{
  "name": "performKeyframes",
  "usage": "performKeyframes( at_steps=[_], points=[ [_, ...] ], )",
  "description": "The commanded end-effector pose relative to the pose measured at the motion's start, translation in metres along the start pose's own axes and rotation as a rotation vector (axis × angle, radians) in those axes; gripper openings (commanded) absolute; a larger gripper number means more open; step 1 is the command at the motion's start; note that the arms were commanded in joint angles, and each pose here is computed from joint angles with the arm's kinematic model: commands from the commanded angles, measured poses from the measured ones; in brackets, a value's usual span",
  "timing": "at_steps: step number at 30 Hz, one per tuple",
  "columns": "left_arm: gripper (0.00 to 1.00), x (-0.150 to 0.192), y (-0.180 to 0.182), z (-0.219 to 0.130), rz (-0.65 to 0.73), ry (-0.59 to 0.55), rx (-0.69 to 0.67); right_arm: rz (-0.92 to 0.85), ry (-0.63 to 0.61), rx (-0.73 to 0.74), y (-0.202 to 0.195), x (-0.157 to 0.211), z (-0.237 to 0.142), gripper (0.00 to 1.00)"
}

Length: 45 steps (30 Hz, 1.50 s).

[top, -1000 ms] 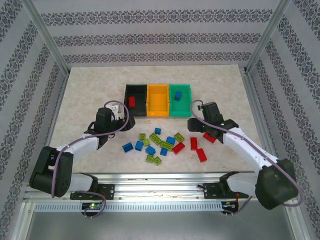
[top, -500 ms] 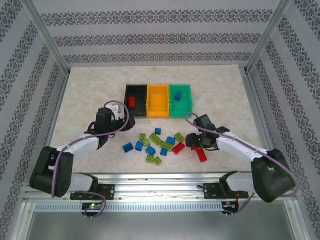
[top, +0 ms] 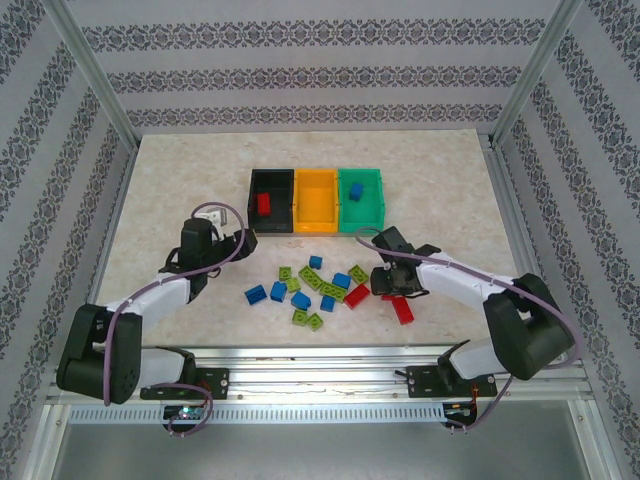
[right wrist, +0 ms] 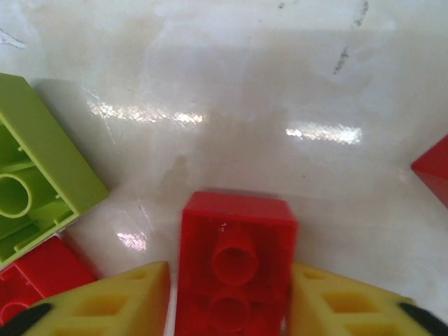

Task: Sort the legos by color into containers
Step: Pick up the lego from the bottom-center of the table, then place the lego in the container.

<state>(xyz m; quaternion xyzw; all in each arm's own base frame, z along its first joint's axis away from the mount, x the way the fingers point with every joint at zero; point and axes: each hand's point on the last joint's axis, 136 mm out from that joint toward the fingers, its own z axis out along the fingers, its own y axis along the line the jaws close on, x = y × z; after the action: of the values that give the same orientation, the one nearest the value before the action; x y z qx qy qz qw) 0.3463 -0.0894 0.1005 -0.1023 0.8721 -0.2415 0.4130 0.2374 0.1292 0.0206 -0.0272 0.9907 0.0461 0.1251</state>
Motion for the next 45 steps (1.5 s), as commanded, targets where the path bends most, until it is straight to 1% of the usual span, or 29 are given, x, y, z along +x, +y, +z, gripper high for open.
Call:
performKeyframes(
  at_steps=[1,2,4,6,8,12,15,18,21,25,28,29,30,31,32,35,38,41,43,45],
  points=[
    [0.7,-0.009,0.011,-0.011,-0.043,-0.063,-0.034,-0.019,-0.006,0.023,0.002,-0.006,-0.003,0.36],
    [0.7,-0.011,0.013,-0.013,-0.045,-0.073,-0.04,-0.019,-0.014,0.013,0.004,-0.007,-0.004,0.33],
    [0.7,-0.011,0.019,-0.015,-0.057,-0.082,-0.069,-0.018,-0.042,-0.004,0.009,-0.015,-0.011,0.32],
    [0.7,-0.011,0.024,-0.015,-0.07,-0.087,-0.085,-0.022,-0.081,-0.027,0.017,-0.027,-0.022,0.31],
    [0.7,-0.01,0.027,-0.015,-0.09,-0.086,-0.083,-0.032,-0.134,-0.078,0.034,-0.044,-0.037,0.3],
    [0.7,-0.01,0.032,-0.013,-0.128,-0.087,-0.074,-0.068,-0.226,-0.211,0.086,-0.084,-0.063,0.29],
    [0.7,-0.009,0.037,-0.013,-0.152,-0.083,-0.078,-0.102,-0.244,-0.32,0.135,-0.113,-0.07,0.29],
    [0.7,-0.01,0.04,-0.013,-0.172,-0.087,-0.073,-0.151,-0.253,-0.397,0.186,-0.144,-0.073,0.29],
    [0.7,-0.011,0.041,-0.014,-0.182,-0.088,-0.065,-0.194,-0.287,-0.414,0.221,-0.177,-0.072,0.3],
    [0.7,-0.014,0.044,-0.018,-0.19,-0.097,-0.068,-0.208,-0.323,-0.412,0.246,-0.217,-0.057,0.31],
    [0.7,-0.015,0.044,-0.019,-0.192,-0.106,-0.062,-0.204,-0.331,-0.423,0.256,-0.239,-0.05,0.34],
    [0.7,-0.016,0.044,-0.019,-0.195,-0.108,-0.061,-0.199,-0.333,-0.428,0.259,-0.245,-0.048,0.39],
    [0.7,-0.016,0.043,-0.02,-0.195,-0.108,-0.059,-0.193,-0.33,-0.433,0.26,-0.248,-0.048,0.47],
    [0.7,-0.016,0.044,-0.02,-0.198,-0.108,-0.059,-0.191,-0.324,-0.436,0.26,-0.248,-0.046,0.51],
    [0.7,-0.016,0.044,-0.02,-0.2,-0.107,-0.057,-0.189,-0.324,-0.443,0.261,-0.248,-0.048,0.52],
    [0.7,-0.014,0.042,-0.019,-0.206,-0.103,-0.046,-0.19,-0.332,-0.447,0.256,-0.237,-0.051,0.53],
    [0.7,-0.013,0.041,-0.016,-0.216,-0.097,-0.028,-0.191,-0.317,-0.426,0.239,-0.213,-0.052,0.53],
    [0.7,-0.01,0.04,-0.012,-0.227,-0.082,-0.015,-0.187,-0.313,-0.381,0.208,-0.182,-0.054,0.53],
    [0.7,-0.008,0.04,-0.009,-0.237,-0.071,-0.003,-0.178,-0.313,-0.331,0.181,-0.161,-0.054,0.54],
    [0.7,-0.007,0.038,-0.006,-0.248,-0.062,0.015,-0.155,-0.302,-0.272,0.145,-0.138,-0.048,0.54]
  ],
)
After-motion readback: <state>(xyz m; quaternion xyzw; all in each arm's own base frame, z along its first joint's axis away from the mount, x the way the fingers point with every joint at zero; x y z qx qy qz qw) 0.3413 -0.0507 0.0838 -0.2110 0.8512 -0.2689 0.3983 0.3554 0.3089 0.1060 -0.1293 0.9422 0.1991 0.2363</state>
